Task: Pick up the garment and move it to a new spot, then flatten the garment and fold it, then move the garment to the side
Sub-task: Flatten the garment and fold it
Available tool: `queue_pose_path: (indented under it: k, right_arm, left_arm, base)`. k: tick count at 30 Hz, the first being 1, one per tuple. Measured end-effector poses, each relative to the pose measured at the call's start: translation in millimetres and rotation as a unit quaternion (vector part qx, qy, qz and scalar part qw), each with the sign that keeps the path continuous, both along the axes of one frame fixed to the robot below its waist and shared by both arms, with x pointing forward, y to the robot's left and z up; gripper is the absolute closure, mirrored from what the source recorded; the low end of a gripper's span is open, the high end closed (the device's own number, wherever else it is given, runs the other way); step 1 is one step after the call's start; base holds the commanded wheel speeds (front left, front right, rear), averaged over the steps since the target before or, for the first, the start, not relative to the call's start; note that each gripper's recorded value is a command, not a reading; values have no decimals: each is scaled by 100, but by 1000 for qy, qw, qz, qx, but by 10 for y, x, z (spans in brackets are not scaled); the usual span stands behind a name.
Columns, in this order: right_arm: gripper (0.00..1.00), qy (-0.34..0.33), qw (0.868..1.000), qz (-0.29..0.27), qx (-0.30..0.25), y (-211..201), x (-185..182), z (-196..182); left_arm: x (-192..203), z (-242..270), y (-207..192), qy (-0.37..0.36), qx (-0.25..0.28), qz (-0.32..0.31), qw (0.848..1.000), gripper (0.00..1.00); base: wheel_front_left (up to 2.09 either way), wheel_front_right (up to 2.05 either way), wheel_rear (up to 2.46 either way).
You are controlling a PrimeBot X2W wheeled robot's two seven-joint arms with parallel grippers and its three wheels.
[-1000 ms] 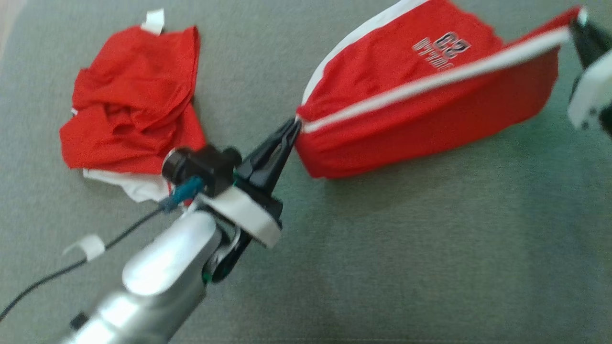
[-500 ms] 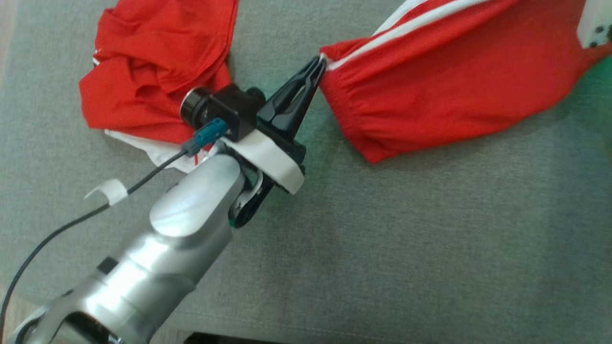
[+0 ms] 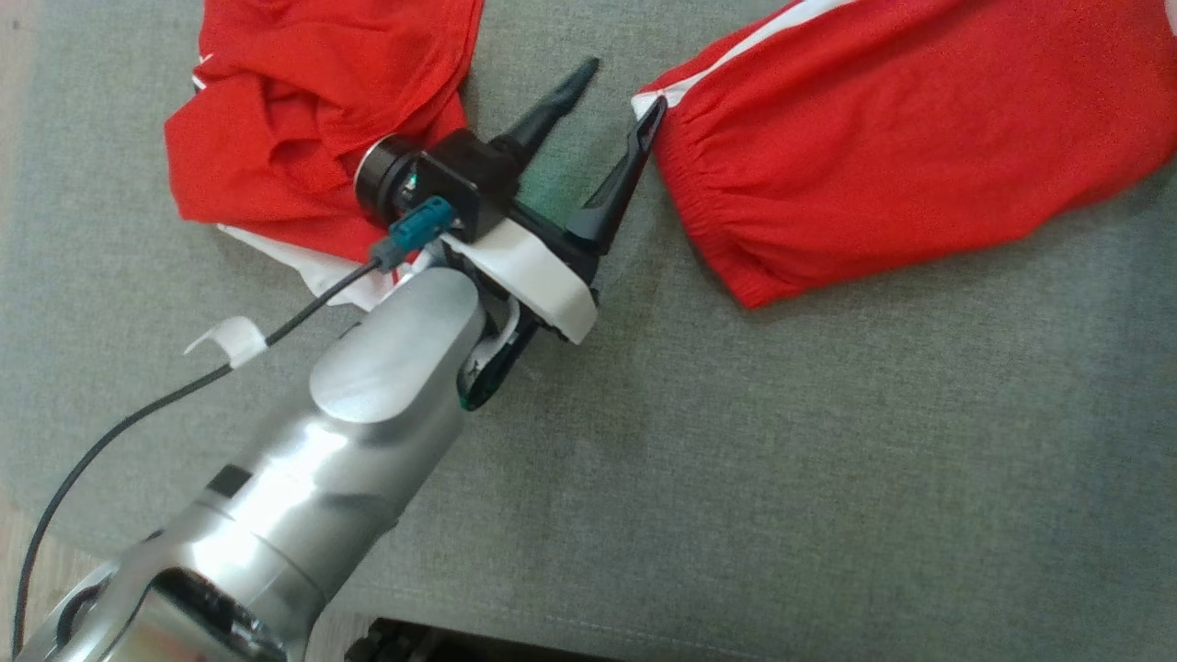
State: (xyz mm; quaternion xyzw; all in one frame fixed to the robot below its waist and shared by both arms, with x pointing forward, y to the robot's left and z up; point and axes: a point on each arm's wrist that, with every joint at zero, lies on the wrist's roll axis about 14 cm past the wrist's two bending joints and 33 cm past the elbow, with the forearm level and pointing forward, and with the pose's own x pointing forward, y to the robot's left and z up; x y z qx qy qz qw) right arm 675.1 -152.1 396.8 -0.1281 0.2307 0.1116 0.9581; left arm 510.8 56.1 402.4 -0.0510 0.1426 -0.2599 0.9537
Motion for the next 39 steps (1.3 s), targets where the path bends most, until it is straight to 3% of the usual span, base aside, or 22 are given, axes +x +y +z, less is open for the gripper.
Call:
queue_pose_path:
  k: [5,9,19,25,29,35,39]
  right_arm:
    - [0,-22,1000,-10,16,-39,-50,140]
    - [0,-72,995,-16,62,39,-92,457]
    - [0,-199,965,-18,172,174,-607,1202]
    - [0,-240,945,-15,222,254,-1060,1427]
    - [0,-235,938,-45,251,166,-1558,1239]
    - [0,-184,947,-83,249,15,-2341,723]
    - [0,-162,951,-88,248,11,-2598,556]
  left_arm:
    - [47,136,77,-16,0,19,1000,0]
    - [113,367,216,-47,4,49,998,0]
    - [-60,1161,597,-163,-5,134,978,0]
    - [-329,1276,652,-182,-12,155,971,0]
    - [-576,1137,687,-164,-16,169,972,0]
    - [-941,838,657,-126,-8,176,976,0]
    - [-1103,677,623,-102,-9,178,979,0]
  base:
    - [0,0,0]
    - [0,0,0]
    - [0,0,0]
    - [0,0,0]
    - [0,0,0]
    - [0,0,0]
    - [0,0,0]
